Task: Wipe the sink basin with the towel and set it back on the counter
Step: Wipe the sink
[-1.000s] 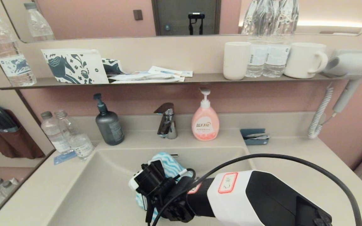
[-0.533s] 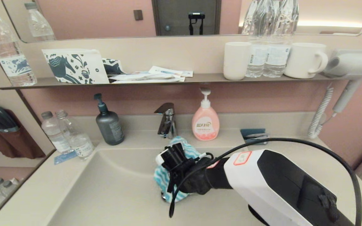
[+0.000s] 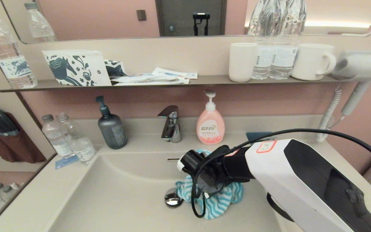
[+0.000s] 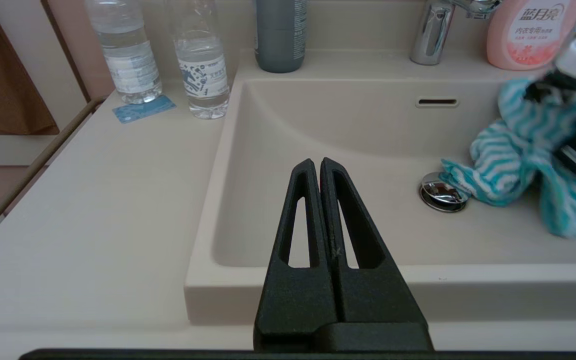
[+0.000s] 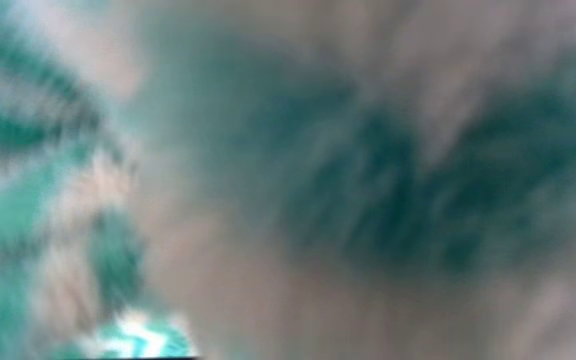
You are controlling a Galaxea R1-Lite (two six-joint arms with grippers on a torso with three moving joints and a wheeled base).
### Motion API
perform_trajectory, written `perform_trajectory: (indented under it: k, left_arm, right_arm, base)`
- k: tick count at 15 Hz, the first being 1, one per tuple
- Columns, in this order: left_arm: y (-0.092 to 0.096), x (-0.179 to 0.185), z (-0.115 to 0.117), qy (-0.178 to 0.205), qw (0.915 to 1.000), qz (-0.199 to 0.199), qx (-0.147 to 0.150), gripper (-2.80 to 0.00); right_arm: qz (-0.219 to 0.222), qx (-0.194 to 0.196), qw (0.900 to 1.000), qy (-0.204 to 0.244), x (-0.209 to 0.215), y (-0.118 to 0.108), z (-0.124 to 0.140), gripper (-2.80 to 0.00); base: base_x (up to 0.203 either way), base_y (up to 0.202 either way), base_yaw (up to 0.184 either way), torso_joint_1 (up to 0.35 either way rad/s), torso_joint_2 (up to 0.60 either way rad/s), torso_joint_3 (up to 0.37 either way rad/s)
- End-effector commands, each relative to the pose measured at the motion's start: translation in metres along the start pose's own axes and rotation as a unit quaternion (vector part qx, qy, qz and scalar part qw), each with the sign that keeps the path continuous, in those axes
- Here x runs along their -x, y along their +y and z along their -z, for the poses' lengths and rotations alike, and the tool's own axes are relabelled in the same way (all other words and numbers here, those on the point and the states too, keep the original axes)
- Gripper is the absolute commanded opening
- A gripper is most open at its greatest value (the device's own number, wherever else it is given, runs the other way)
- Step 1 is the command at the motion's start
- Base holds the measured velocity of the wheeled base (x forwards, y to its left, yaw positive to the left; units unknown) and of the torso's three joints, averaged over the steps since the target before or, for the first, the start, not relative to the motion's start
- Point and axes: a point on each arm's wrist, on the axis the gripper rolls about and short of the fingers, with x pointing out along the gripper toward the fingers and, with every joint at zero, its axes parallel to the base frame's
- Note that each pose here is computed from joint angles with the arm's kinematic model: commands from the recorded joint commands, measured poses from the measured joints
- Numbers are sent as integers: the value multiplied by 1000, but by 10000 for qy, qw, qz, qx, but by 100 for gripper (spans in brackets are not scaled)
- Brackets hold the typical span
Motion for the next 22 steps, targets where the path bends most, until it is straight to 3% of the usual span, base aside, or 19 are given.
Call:
perform_trajectory:
  k: [1,4,9,13,17,19,22]
  left_arm:
    - [0,0,0,5,10000,-2,-1,-280]
    - [0,0,0,3,10000,-2,-1,-280]
    - [0,0,0,3,10000,2,-1,-280]
    - [0,0,0,5,10000,1,-1,-280]
    - [0,0,0,5,10000,-5,-1,-280]
    - [0,0,0,11,10000,3,-2,-280]
    - [0,0,0,4,10000,-2,-1,-280]
  right_arm:
    - [130,704,9953,653,16,4,21,-280]
    - [50,1362,9854,1021,27,31,42,-280]
    - [-521,1752,9790,900,47,75,61,-280]
    - [-1204,1280,9843,142,43,102,50,-280]
    - [-1636,715,9816,-671,34,122,35,-280]
    - [-1715,460,9795,-953,34,120,25,-280]
    - [-1776,143,9770,-1170,53,98,9,-280]
  base:
    - [0,0,0,0,0,0]
    - [0,0,0,0,0,0]
    - [0,0,0,0,0,0]
    - [0,0,0,0,0,0]
    - [0,0,0,0,0,0]
    - [0,0,0,0,0,0]
    - [0,0,0,0,0,0]
